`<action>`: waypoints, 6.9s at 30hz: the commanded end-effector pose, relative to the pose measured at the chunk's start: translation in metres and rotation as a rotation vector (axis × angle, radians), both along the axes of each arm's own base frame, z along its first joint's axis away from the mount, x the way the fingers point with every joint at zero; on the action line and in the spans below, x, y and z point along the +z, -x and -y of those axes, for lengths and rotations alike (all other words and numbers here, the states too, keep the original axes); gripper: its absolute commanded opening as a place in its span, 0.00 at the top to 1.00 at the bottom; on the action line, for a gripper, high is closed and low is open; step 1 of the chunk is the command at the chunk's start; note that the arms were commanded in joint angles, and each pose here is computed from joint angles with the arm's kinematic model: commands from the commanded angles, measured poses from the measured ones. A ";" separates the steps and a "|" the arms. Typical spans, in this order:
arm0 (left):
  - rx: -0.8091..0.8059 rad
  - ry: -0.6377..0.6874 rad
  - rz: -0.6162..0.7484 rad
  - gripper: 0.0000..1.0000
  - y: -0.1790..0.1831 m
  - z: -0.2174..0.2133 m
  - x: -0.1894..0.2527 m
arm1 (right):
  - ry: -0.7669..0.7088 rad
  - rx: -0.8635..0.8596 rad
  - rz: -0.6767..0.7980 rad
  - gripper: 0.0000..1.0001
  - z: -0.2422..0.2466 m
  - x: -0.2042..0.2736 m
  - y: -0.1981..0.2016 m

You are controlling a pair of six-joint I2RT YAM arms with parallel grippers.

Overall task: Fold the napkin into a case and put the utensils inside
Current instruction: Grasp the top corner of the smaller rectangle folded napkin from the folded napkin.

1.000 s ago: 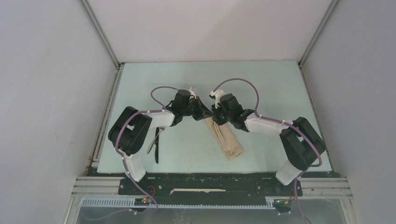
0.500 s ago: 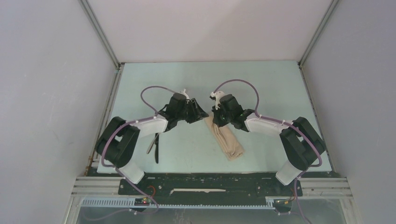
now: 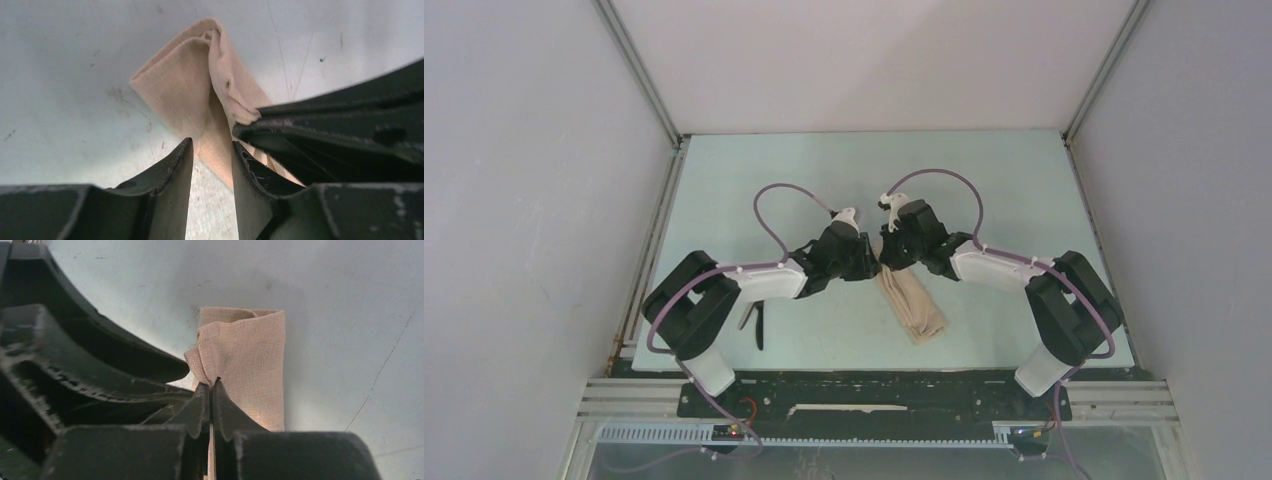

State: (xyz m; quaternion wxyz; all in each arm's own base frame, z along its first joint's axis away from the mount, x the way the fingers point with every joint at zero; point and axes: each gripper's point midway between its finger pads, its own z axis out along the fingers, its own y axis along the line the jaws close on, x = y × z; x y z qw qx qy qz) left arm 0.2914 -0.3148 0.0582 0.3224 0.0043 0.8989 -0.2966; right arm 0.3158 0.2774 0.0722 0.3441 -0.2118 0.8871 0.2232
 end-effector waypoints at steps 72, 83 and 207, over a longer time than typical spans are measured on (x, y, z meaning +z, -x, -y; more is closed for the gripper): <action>0.014 0.069 0.075 1.00 -0.016 0.005 0.021 | 0.023 -0.190 -0.161 1.00 -0.003 -0.022 0.005; 0.059 0.038 0.037 1.00 -0.020 -0.008 0.010 | -0.054 0.001 -0.189 0.91 -0.026 -0.024 0.019; 0.146 0.214 -0.062 1.00 -0.011 -0.046 0.010 | -0.466 -0.014 -0.274 0.47 -0.037 -0.002 0.037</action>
